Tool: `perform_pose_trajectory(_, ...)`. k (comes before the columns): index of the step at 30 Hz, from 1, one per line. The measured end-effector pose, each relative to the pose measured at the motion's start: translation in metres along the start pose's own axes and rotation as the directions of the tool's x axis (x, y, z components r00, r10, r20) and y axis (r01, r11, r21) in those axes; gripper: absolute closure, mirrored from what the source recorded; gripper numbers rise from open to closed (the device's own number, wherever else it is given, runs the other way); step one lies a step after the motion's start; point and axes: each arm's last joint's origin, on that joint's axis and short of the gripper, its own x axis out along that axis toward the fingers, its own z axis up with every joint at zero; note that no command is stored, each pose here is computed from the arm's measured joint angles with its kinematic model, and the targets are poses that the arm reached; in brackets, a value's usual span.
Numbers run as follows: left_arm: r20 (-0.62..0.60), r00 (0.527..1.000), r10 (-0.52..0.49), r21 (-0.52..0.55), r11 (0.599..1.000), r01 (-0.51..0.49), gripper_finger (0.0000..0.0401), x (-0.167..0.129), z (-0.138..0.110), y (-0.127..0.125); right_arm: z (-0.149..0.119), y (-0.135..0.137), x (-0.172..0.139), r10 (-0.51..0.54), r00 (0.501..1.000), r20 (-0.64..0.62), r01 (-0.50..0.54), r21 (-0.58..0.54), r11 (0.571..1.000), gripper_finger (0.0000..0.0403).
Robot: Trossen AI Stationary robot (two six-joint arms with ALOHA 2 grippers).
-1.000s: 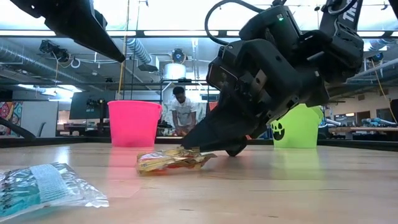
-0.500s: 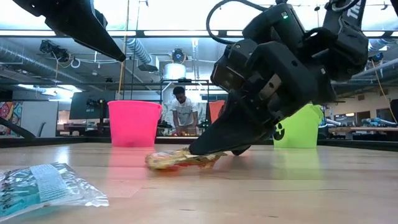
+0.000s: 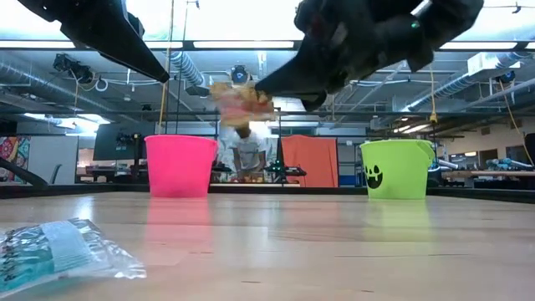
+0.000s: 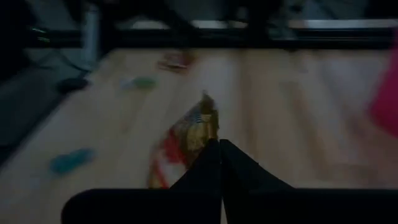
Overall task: Sort candy by brand, put in halloween buckets
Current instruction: Put the gold red candy into the pink bucket
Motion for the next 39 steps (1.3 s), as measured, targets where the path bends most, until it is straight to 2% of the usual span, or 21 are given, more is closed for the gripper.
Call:
perform_pose_trajectory(4, 0.000, 1.000, 0.000, 0.000, 1.000, 0.000, 0.0213, 0.000, 0.000, 0.000, 0.014, -0.026, -0.010, -0.044, 0.998, 0.050, 0.045, -0.021, 0.999, 0.0401)
perform_pose_trajectory(10, 0.001, 1.000, 0.001, 0.013, 1.000, -0.001, 0.0213, 0.000, 0.000, 0.000, 0.022, -0.060, -0.017, -0.043, 0.994, 0.101, 0.045, -0.014, 0.999, 0.0401)
perform_pose_trajectory(24, 0.013, 1.000, -0.002, 0.006, 1.000, 0.002, 0.0213, 0.001, 0.002, 0.000, 0.090, -0.109, -0.027, -0.030, 0.984, 0.174, 0.052, -0.123, 0.991, 0.0401)
perform_pose_trajectory(30, 0.030, 1.000, 0.004, -0.005, 1.000, -0.004, 0.0213, 0.001, 0.003, -0.001, 0.110, -0.137, -0.036, -0.029, 0.975, 0.222, 0.058, -0.126, 0.990, 0.0401)
perform_pose_trajectory(34, 0.037, 0.999, 0.006, -0.007, 1.000, -0.006, 0.0213, 0.001, 0.004, -0.001, 0.109, -0.163, -0.023, -0.003, 0.980, 0.201, 0.020, -0.086, 0.996, 0.0401)
perform_pose_trajectory(39, 0.049, 0.999, 0.008, -0.014, 1.000, -0.007, 0.0213, 0.000, 0.005, -0.001, 0.107, -0.192, 0.014, 0.037, 0.987, 0.158, -0.028, -0.056, 0.998, 0.0401)
